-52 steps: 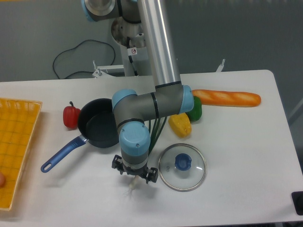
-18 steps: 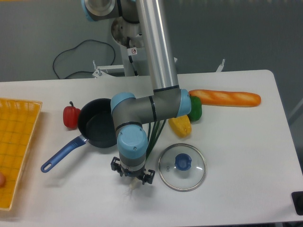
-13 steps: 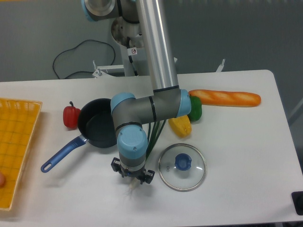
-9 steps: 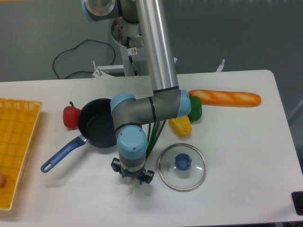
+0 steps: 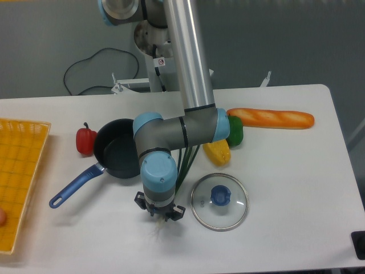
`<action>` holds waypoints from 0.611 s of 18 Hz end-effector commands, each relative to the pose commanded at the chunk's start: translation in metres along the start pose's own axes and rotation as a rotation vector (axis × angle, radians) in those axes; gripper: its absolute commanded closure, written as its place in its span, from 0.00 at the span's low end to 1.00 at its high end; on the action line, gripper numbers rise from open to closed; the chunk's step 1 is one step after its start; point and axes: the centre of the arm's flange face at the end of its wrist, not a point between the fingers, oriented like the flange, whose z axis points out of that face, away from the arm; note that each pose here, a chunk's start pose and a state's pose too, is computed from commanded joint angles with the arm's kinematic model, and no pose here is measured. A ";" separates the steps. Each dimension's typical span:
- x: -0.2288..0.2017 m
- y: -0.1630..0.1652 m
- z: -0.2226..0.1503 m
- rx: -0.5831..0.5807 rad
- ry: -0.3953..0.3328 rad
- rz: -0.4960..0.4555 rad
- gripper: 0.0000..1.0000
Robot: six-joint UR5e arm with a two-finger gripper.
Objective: Pick up the green onion
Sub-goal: 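Close the gripper fingers on the green onion stalk, then lift the green onion up off the table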
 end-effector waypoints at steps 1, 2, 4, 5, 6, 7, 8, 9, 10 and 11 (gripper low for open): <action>0.000 0.000 0.000 0.000 0.000 0.000 0.82; 0.000 0.000 -0.001 0.001 -0.001 0.002 0.82; 0.000 0.000 -0.001 0.000 0.000 0.000 0.90; 0.000 0.000 -0.002 0.001 -0.001 0.000 0.93; 0.000 0.000 -0.005 0.004 -0.002 0.000 0.93; 0.001 0.000 -0.006 0.004 -0.002 0.002 0.93; 0.001 0.000 -0.007 0.004 -0.005 0.002 0.93; 0.000 0.000 -0.011 0.007 -0.008 0.005 0.93; 0.001 0.000 -0.016 0.012 -0.013 0.010 0.93; 0.001 0.000 -0.022 0.018 -0.017 0.014 0.93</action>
